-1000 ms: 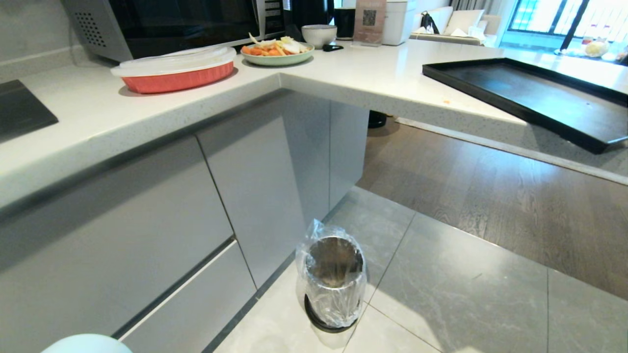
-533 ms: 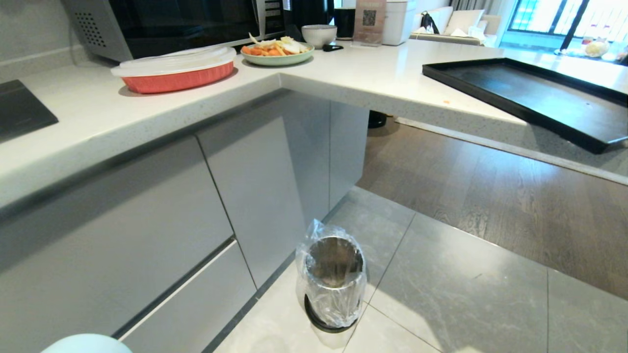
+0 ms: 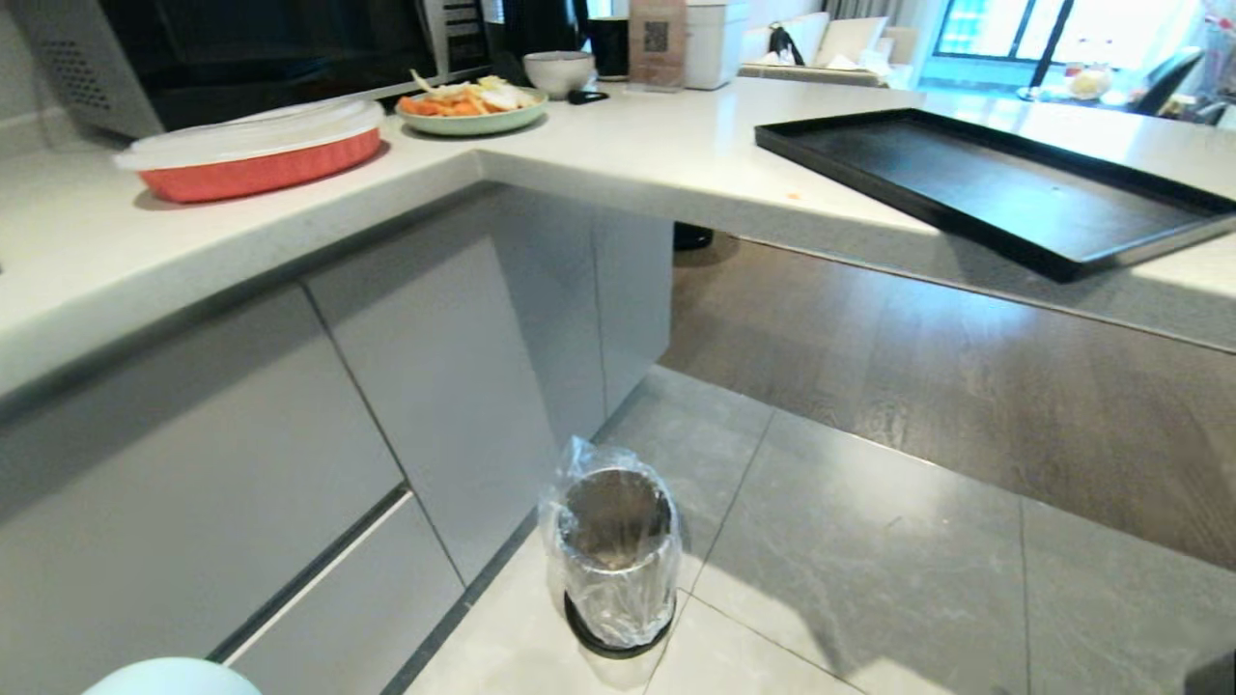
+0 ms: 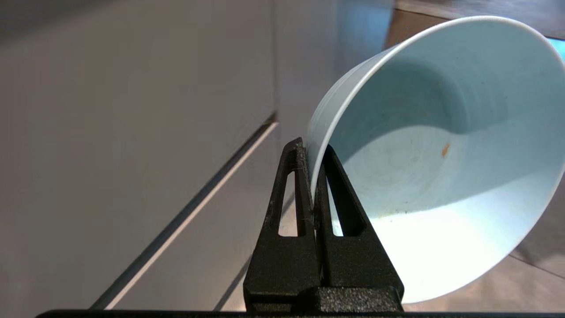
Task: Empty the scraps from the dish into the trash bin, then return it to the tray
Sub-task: Put the bowl back to the table
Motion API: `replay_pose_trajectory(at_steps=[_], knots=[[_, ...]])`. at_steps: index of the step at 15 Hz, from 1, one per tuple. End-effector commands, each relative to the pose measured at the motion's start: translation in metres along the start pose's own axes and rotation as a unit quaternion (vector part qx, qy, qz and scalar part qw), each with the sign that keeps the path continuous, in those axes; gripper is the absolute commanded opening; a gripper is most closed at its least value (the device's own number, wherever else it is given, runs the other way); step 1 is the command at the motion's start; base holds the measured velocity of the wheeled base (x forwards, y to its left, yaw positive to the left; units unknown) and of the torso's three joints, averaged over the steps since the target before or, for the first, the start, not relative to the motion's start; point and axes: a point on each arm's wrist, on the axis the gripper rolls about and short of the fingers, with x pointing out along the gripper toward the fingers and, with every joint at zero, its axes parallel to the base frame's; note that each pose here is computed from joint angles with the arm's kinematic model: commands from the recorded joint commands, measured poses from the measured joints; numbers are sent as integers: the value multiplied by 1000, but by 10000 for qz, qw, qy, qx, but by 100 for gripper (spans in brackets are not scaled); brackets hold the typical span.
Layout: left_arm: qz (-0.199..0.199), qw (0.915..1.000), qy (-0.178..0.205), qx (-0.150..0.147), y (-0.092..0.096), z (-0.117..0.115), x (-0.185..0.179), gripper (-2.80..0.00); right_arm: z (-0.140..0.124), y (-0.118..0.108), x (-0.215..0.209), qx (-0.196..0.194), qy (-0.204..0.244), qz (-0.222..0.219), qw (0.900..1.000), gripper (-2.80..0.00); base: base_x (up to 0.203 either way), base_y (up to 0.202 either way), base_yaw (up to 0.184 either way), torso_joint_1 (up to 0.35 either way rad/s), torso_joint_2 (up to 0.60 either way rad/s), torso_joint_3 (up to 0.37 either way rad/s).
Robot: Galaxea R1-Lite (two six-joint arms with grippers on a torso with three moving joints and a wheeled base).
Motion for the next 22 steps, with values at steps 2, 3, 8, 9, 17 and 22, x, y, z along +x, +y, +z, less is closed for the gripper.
replay_pose_trajectory(at_steps=[2, 3, 8, 9, 17, 22], knots=[[6, 10000, 3, -1, 0, 0, 0, -280, 0, 0, 0, 0, 8, 1, 10000, -280, 2, 9, -169, 4, 1, 4], [6, 10000, 3, -4, 0, 0, 0, -280, 0, 0, 0, 2, 8, 1, 10000, -280, 1, 7, -173, -2, 2, 2], [6, 10000, 3, 0, 0, 0, 0, -280, 0, 0, 0, -8, 8, 9, 10000, -280, 3, 7, -172, 3, 2, 2], [6, 10000, 3, 0, 0, 0, 0, -280, 0, 0, 0, -8, 8, 9, 10000, -280, 4, 12, -176, 0, 2, 2], [6, 10000, 3, -8, 0, 0, 0, -280, 0, 0, 0, 0, 8, 2, 10000, -280, 0, 5, -93, 3, 1, 2], [6, 10000, 3, -1, 0, 0, 0, -280, 0, 0, 0, -8, 8, 9, 10000, -280, 0, 0, 0, 0, 0, 0]])
